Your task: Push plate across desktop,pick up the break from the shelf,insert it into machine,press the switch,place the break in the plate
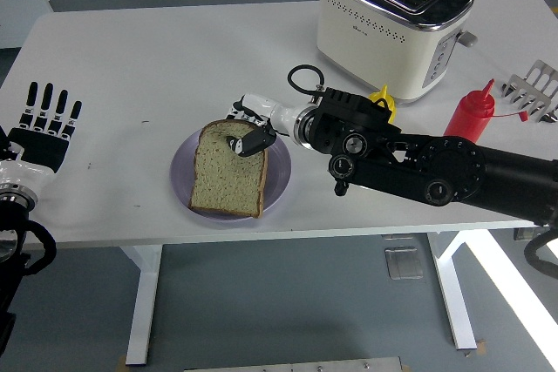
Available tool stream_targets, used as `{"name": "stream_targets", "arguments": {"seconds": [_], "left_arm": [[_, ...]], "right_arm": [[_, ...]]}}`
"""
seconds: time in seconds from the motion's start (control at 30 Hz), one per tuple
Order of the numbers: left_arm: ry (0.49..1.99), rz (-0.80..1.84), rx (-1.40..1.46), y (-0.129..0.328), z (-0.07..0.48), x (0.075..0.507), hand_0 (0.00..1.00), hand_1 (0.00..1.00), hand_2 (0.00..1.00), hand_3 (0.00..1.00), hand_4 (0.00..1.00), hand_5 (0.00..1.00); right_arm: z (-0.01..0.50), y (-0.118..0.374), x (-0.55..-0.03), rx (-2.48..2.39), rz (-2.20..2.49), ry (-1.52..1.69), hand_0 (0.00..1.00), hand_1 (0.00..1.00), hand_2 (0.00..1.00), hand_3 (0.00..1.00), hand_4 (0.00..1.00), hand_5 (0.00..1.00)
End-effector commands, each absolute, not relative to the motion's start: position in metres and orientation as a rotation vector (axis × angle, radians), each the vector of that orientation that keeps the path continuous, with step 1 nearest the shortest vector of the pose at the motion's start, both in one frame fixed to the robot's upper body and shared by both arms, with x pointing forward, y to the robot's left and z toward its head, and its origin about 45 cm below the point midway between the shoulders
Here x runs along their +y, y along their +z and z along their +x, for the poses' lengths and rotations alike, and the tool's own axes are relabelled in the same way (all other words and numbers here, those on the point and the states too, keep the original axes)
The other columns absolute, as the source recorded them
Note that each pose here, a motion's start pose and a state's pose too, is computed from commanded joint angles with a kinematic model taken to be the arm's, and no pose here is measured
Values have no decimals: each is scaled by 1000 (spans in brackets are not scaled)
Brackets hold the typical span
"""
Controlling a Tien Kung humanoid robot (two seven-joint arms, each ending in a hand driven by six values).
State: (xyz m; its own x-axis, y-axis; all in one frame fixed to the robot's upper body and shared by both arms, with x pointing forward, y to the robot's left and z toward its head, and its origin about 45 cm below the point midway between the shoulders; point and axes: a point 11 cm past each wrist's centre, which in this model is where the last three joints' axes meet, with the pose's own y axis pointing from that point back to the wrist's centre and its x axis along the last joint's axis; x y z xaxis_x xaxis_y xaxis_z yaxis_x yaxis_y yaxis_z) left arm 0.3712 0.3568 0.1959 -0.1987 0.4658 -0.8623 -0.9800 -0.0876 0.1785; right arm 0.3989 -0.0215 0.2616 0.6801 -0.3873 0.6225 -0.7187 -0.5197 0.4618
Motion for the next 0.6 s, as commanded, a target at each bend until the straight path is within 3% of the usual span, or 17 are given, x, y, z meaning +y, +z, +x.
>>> {"name": "stream_targets", "arguments": {"seconds": [0.07, 0.1, 0.27, 0.3, 0.6], "left_arm": [[1574, -765, 947, 196, 371, 357, 834, 761, 720, 762, 788, 968], [1576, -765, 947, 196, 371, 357, 836, 764, 723, 764, 789, 969], [1584, -769, 947, 195, 371, 359, 836, 764, 723, 764, 789, 969], [1586, -769, 946, 195, 371, 359, 837, 767, 725, 765, 788, 967], [1591, -768, 948, 194, 372, 360, 838, 769, 728, 767, 790, 967]], "right_arm": [[399, 261, -22, -838, 2166, 586, 475, 477, 484, 494, 337, 2], [400, 260, -22, -834, 2165, 587, 524, 557, 567, 536, 438, 78], [400, 259, -22, -822, 2165, 586, 524, 557, 567, 536, 438, 78], [400, 259, -22, -819, 2165, 587, 545, 586, 596, 543, 480, 115], [399, 257, -21, -796, 2164, 596, 558, 607, 623, 556, 532, 155]]}}
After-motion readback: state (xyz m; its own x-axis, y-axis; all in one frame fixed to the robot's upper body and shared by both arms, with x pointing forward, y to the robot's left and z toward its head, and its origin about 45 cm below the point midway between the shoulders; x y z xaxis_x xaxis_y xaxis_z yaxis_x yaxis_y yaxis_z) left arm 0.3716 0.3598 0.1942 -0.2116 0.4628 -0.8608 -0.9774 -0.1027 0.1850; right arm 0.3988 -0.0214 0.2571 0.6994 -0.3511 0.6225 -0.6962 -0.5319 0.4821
